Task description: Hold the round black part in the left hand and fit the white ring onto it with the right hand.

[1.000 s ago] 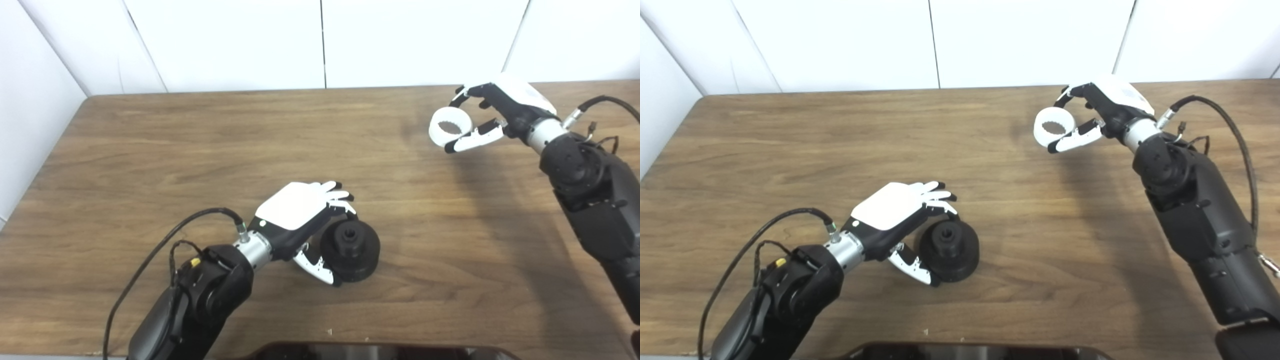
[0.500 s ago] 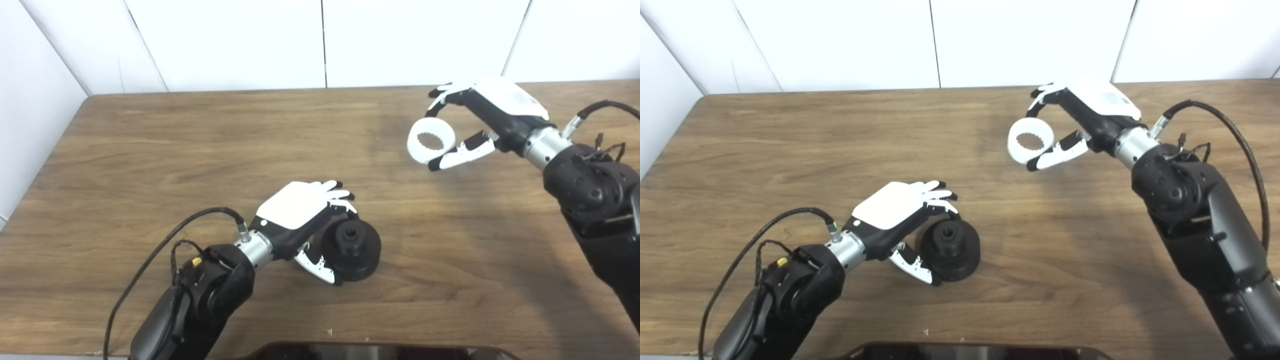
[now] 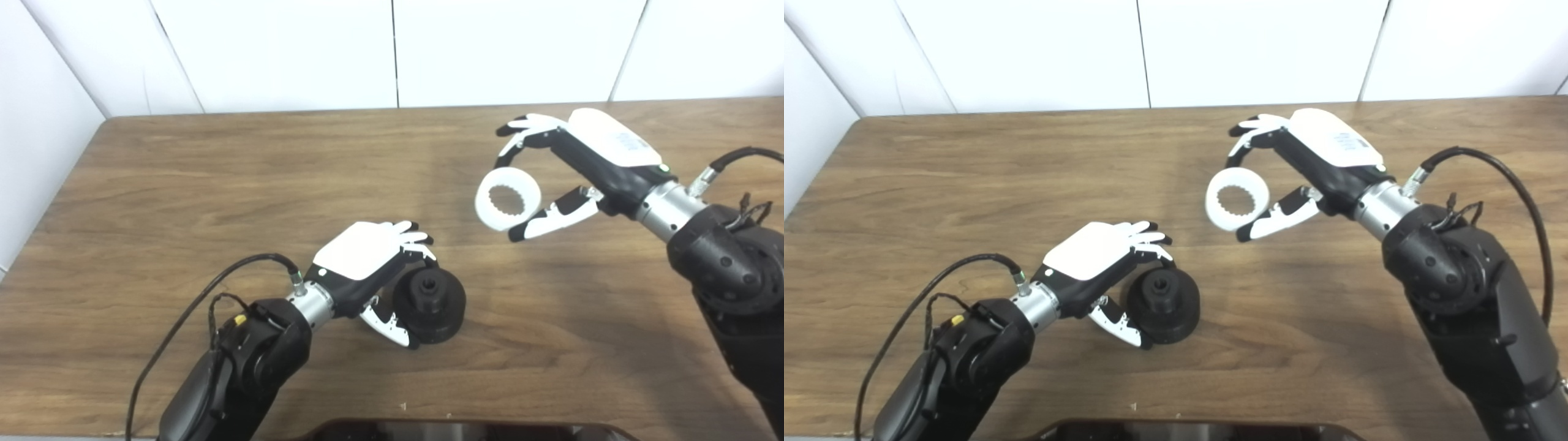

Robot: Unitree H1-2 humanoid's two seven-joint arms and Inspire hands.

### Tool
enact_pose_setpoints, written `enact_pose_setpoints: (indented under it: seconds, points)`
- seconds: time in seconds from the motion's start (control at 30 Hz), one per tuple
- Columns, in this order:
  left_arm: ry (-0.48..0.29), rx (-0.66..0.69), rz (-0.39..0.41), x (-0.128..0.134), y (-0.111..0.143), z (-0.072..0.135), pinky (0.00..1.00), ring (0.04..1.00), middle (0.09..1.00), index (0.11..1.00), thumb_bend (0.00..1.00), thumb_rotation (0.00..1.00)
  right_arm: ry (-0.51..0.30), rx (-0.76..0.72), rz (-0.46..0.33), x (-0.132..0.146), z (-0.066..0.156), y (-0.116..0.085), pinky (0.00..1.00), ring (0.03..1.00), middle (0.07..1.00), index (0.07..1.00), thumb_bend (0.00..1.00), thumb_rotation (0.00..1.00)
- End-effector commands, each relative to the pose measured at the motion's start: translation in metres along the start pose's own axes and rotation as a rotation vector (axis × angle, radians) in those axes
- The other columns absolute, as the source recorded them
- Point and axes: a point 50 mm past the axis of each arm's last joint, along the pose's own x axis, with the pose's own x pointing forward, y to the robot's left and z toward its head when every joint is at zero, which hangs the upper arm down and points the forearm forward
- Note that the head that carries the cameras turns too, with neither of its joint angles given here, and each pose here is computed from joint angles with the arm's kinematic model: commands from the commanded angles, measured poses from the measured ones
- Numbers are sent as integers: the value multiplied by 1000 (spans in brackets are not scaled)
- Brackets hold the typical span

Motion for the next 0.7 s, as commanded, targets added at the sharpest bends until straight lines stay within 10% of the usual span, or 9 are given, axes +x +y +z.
enact_pose_setpoints:
  seconds: [0.0,0.67]
  points:
    - [17,36,0,2,5,-4,941,972,912,658,777,291,-48,-28,-50,-2,14,-17,802,925,860,609,764,254]
    - [10,37,7,3,8,-4,944,968,908,655,781,272,-128,43,38,5,42,5,799,932,862,609,762,278]
